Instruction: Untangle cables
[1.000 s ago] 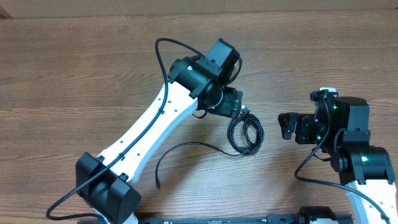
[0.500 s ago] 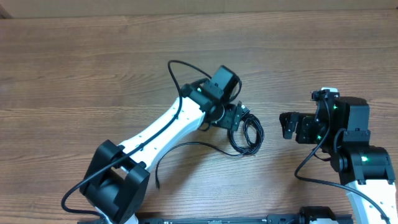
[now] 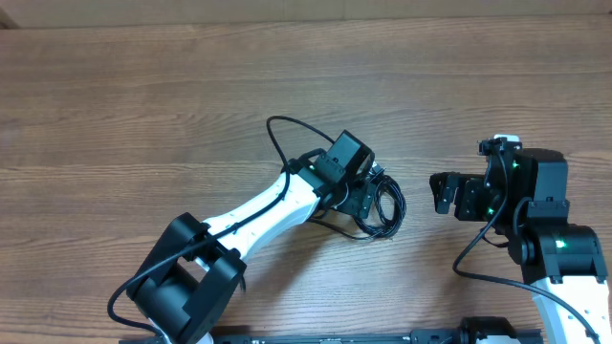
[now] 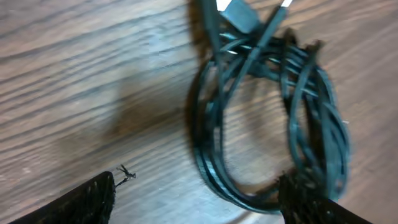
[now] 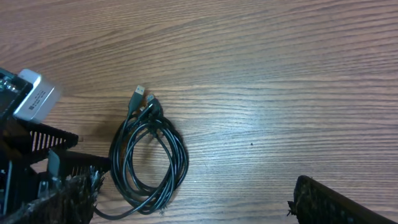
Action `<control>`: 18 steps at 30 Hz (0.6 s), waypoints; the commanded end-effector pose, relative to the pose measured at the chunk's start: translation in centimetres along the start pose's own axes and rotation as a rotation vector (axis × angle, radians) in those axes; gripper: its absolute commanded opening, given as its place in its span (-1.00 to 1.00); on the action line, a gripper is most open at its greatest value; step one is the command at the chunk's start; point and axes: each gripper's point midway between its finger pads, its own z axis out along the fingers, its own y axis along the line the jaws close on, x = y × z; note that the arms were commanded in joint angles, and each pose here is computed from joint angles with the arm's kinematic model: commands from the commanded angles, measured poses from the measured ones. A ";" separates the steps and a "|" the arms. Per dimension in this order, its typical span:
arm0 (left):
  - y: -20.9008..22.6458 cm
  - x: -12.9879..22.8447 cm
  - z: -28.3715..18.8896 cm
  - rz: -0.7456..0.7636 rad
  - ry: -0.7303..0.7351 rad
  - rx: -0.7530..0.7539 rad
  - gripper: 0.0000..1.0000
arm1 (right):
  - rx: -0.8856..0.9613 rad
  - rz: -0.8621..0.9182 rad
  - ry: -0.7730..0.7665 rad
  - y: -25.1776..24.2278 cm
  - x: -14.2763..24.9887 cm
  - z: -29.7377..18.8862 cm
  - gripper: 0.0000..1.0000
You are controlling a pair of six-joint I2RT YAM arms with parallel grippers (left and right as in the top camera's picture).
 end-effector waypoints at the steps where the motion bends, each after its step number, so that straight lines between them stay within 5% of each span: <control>1: 1.6 -0.1 0.4 0.014 -0.026 -0.098 0.71 | 0.004 0.003 -0.033 0.1 -1.1 -0.7 1.00; 18: 1.8 2.3 4.5 0.023 0.074 -0.103 0.83 | 0.005 0.006 -0.019 0.0 -0.7 -0.6 1.00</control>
